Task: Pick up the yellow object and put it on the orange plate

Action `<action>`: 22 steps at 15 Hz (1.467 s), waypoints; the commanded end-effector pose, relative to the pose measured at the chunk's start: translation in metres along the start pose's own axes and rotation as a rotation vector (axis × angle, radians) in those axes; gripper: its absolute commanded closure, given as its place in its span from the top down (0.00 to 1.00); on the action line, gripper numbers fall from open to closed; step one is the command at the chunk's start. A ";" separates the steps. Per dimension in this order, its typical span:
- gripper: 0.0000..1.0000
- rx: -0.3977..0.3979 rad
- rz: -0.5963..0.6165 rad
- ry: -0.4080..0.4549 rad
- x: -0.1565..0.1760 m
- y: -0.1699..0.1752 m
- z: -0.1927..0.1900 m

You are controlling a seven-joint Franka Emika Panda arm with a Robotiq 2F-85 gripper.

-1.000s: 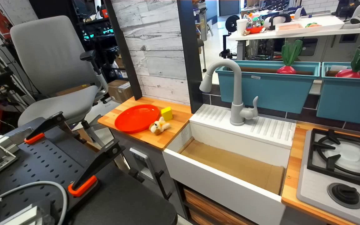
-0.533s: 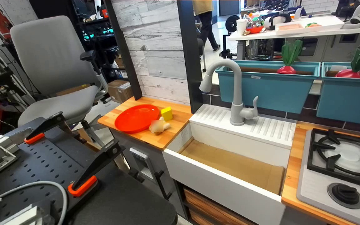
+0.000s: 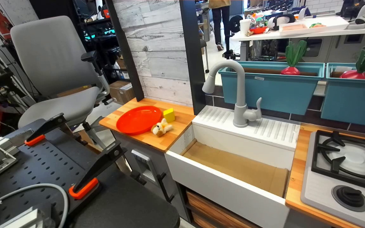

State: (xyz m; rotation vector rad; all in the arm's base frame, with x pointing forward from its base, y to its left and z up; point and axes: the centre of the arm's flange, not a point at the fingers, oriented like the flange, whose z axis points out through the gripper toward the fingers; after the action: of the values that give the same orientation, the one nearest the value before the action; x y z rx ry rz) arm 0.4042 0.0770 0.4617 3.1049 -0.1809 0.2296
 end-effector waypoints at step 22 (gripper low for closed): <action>1.00 0.096 0.204 -0.050 0.148 0.055 0.262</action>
State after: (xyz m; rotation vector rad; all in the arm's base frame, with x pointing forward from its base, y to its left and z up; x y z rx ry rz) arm 0.5387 0.0099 0.2611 3.1935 -0.4784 0.2914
